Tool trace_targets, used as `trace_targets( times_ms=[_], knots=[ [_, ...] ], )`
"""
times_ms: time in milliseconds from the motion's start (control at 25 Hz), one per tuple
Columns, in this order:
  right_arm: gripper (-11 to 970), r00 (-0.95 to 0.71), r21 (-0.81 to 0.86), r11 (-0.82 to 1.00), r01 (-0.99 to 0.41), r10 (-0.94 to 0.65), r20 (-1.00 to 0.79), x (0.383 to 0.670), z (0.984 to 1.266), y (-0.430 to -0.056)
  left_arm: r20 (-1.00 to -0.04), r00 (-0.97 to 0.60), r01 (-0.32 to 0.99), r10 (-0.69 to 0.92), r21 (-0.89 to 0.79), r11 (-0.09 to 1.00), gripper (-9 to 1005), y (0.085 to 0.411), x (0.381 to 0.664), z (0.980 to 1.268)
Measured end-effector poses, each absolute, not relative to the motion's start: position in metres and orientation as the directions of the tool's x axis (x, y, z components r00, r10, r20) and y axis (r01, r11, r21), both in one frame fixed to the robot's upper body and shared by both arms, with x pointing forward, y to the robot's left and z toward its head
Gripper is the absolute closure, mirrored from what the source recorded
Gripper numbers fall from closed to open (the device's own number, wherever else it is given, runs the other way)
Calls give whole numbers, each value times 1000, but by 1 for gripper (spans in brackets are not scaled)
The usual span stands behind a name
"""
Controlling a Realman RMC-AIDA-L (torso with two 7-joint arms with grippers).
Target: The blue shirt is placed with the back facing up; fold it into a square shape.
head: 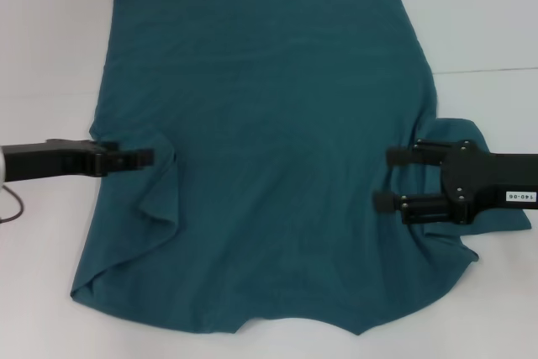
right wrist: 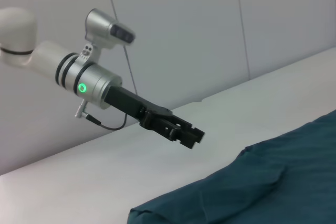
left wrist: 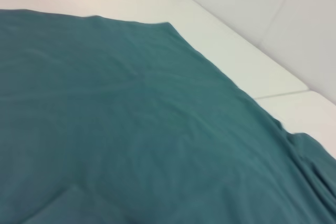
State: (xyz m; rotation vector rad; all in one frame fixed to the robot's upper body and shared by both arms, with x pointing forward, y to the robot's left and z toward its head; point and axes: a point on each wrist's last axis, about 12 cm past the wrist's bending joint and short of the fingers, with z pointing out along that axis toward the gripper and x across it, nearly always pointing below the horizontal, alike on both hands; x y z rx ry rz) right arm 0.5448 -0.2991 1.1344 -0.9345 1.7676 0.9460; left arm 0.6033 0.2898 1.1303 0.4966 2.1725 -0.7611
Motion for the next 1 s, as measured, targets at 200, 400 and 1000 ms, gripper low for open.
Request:
trace_targets(
  times_ms=[200,400,1000],
  knots=[
    [62,-309,207,425,-881,-186,-933,545,1136,-299,-771,-629,510,101,-312,802,179,305,604,1123],
    [68,-303,202,424,-883,-185,-935,545,1136,-298,-748,-637,511,183,-234,827,142,301,606,1114],
    [78,-298,201,410,-890,-189,-935,546,1136,-294,-668,-618,541,414,21,841,142,277,613,1093]
  ],
)
